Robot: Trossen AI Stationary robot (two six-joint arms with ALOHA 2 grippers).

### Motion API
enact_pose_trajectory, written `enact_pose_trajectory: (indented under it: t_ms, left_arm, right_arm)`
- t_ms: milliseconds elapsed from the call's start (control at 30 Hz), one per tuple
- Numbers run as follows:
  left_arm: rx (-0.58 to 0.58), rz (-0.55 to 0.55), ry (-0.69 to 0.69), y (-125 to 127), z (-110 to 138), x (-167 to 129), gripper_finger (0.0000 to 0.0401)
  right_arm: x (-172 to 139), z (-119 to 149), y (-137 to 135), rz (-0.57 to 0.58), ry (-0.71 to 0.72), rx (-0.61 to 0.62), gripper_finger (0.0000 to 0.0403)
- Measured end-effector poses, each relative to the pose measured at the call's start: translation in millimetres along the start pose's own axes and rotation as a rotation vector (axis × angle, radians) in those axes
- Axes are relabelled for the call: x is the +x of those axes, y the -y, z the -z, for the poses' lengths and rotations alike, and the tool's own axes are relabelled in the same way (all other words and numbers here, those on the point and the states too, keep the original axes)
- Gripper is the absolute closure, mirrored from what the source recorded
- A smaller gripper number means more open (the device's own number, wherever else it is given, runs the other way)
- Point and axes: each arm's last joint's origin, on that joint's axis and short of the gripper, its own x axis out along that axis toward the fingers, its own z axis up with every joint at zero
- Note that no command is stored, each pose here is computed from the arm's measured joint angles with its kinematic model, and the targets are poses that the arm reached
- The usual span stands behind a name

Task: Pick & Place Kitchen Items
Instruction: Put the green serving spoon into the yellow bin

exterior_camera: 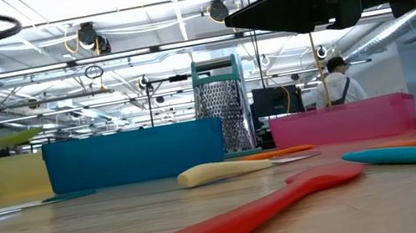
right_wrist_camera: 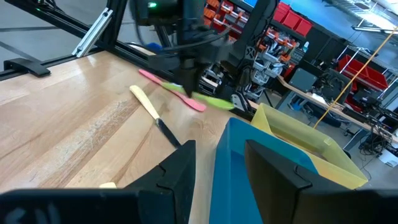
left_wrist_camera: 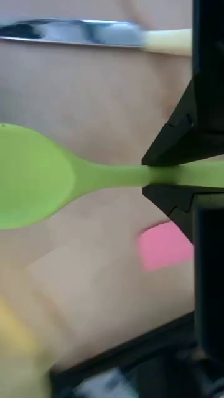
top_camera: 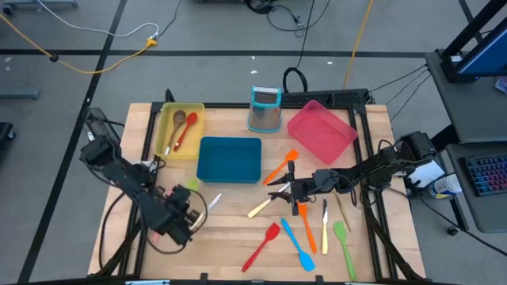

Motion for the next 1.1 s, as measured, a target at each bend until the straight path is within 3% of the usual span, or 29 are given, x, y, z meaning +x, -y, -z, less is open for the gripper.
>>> enact_pose_trajectory:
  t_ms: [167,333,533,833,1100]
  left_arm:
    - [-0.034,-0.075,0.088,-23.7,-28.2,-8.0,0.0366]
    - [-0.078,-0.178,0.206,-49.8,-57.0,-13.1,0.0349]
    - [-0.073,-0.196,0.302,-64.2,-91.6,-9.5,0.0361]
    - [-0.133,-0.356,0.251,-85.2,-137.3,12.2,0.035]
    - [-0.162,-0.358,0.17,-100.5,-180.0,39.7,0.0356]
  right_arm:
    - [0.0,0.0,0.0,0.0,0.0,0.0,0.0273]
    - [0.0,0.0,0.0,0.0,0.0,0.0,0.0273]
    - [0.1,0.0,0.1,0.0,0.0,0.0,0.0273]
    - [0.1,0.1,-0.1,-0.001,-0.001,0.0,0.0273]
    - [0.1,0.0,0.0,0.0,0.0,0.0,0.0273]
